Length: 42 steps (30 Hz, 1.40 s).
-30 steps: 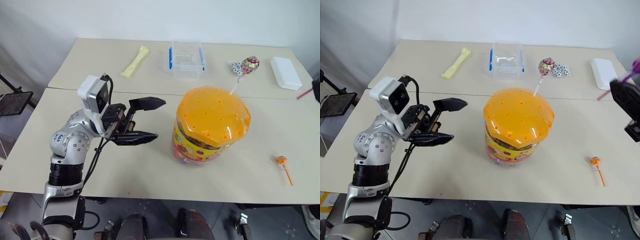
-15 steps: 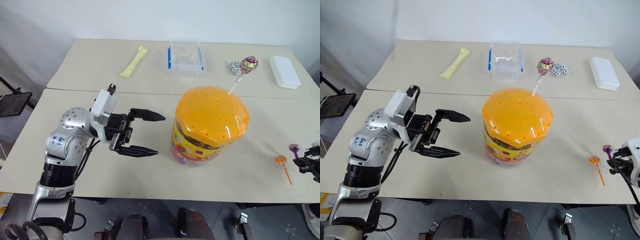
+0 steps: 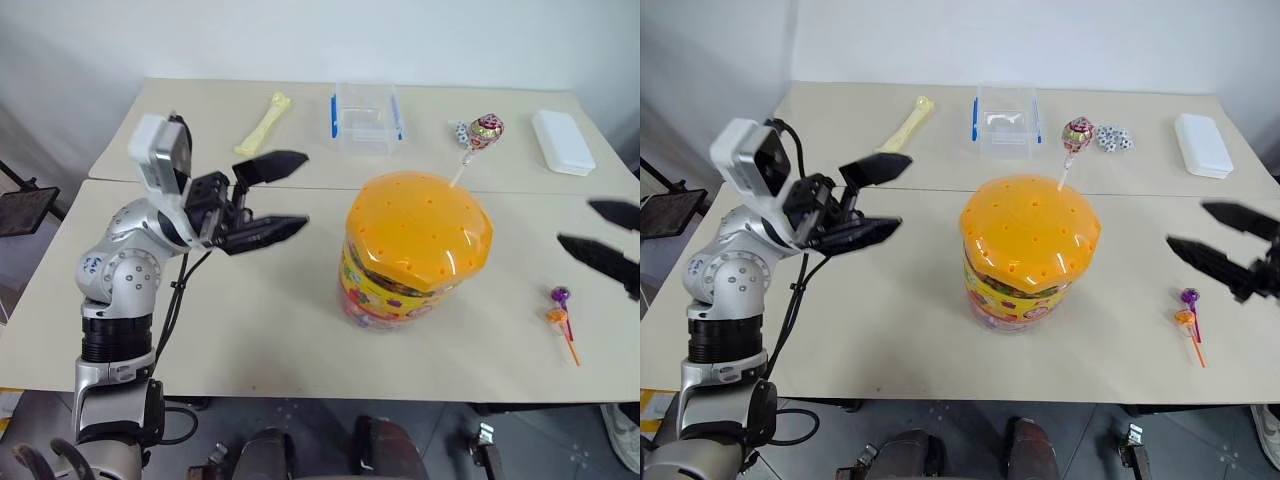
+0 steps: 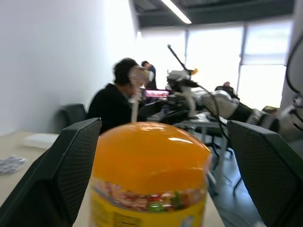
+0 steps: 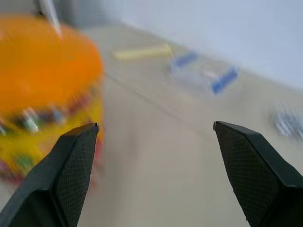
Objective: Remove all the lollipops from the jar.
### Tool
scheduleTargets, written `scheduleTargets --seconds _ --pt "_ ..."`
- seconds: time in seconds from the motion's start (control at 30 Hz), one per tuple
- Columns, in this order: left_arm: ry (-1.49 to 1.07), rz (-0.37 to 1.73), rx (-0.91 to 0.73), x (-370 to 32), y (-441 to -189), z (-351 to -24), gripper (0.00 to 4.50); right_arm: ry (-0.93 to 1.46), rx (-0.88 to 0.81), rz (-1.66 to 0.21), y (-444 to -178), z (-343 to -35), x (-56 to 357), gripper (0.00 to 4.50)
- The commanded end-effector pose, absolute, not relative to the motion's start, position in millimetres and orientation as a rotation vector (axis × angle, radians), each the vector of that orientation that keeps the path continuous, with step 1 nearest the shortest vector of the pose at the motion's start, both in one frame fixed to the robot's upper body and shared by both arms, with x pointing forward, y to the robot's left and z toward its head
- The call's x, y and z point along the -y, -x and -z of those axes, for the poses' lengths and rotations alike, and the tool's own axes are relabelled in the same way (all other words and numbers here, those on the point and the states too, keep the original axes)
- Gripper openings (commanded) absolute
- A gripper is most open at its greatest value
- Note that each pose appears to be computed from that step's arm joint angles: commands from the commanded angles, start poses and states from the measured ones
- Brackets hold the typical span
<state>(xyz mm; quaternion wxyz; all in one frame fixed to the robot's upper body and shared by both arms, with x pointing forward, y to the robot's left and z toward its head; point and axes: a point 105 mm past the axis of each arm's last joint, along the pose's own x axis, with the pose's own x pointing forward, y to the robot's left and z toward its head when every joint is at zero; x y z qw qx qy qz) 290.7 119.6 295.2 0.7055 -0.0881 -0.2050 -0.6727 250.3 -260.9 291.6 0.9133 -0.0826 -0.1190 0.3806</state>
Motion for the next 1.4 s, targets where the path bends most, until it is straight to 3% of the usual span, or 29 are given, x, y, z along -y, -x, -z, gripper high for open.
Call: scheduleTargets --seconds 0.03,0.17,0.57,0.7,1.0,1.23,1.4 --pt "0.248 1.408 0.513 -139 -303 -318 4.5 0.118 0.302 -0.878 -253 -312 224 4.08" --pt "0.2 1.37 0.473 -139 -315 -309 4.5 0.121 0.238 -0.921 -266 -307 202 4.08" --pt "0.207 1.492 0.436 -123 -299 -297 4.5 0.068 0.202 -1.024 -278 -299 172 4.08" --pt "0.194 1.531 0.41 -121 -295 -293 4.5 0.058 0.206 -1.082 -273 -299 165 2.97" --pt "0.199 1.575 0.409 -117 -293 -295 4.5 0.031 0.241 -1.117 -275 -305 164 0.01" --pt "0.254 1.624 0.46 -114 -287 -303 4.5 -0.119 0.415 -1.048 -271 -343 192 0.01" --pt "0.293 1.661 0.483 -110 -283 -309 4.5 -0.102 0.428 -0.891 -258 -358 235 0.01"
